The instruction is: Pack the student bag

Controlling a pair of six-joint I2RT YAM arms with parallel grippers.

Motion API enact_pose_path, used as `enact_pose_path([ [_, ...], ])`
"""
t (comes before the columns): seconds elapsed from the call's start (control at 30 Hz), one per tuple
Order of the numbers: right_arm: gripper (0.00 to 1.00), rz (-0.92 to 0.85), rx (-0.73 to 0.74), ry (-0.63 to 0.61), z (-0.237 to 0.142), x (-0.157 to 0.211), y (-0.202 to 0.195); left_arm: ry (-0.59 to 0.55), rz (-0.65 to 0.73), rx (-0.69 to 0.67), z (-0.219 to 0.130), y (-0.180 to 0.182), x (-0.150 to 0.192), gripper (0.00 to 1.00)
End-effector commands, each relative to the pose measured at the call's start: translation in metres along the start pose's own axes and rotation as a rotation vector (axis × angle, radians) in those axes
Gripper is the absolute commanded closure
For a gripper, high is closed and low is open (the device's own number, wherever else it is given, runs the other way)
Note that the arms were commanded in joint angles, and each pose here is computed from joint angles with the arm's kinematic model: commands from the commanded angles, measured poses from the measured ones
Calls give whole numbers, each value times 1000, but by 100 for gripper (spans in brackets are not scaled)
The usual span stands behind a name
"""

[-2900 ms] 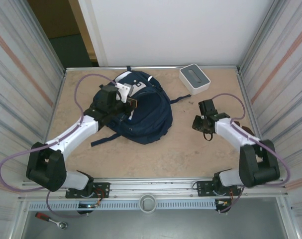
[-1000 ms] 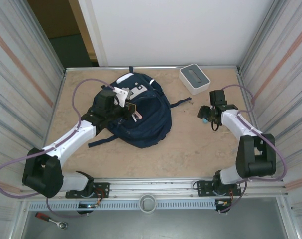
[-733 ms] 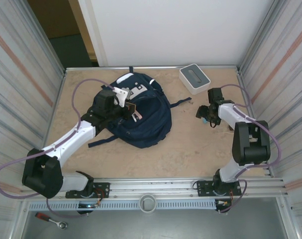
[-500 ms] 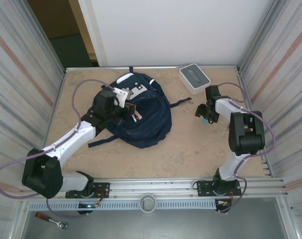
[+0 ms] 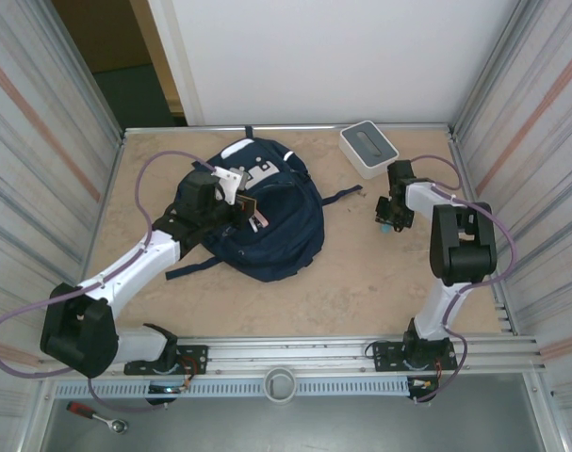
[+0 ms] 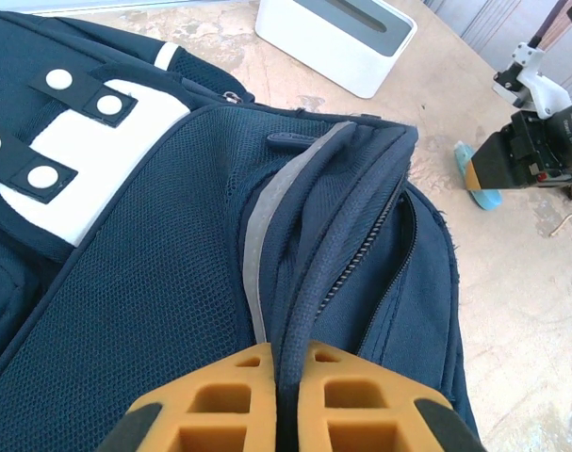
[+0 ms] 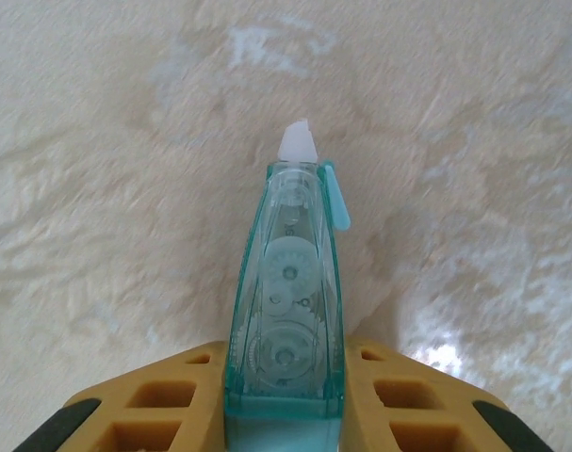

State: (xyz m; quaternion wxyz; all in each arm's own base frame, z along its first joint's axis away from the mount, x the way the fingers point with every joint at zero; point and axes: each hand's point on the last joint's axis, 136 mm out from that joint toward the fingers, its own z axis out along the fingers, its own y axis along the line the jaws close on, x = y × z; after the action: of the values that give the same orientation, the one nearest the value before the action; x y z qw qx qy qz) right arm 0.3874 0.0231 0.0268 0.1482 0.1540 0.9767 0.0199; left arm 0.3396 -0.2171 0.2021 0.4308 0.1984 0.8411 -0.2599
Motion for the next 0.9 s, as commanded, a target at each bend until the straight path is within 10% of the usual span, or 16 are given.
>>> enact_pose_path([
  [0.0,77,-35,-183,-71,-46,6,41,-84,22,32,-14,-10,-21,100],
  [0.37,76,-247,-810,-30,-151,99,216,-119,16,40,-17,-13,-35,100],
  [0.87,68,-212,-886,-22,-132,75,329,-131,2,62,-22,-19,-42,100],
])
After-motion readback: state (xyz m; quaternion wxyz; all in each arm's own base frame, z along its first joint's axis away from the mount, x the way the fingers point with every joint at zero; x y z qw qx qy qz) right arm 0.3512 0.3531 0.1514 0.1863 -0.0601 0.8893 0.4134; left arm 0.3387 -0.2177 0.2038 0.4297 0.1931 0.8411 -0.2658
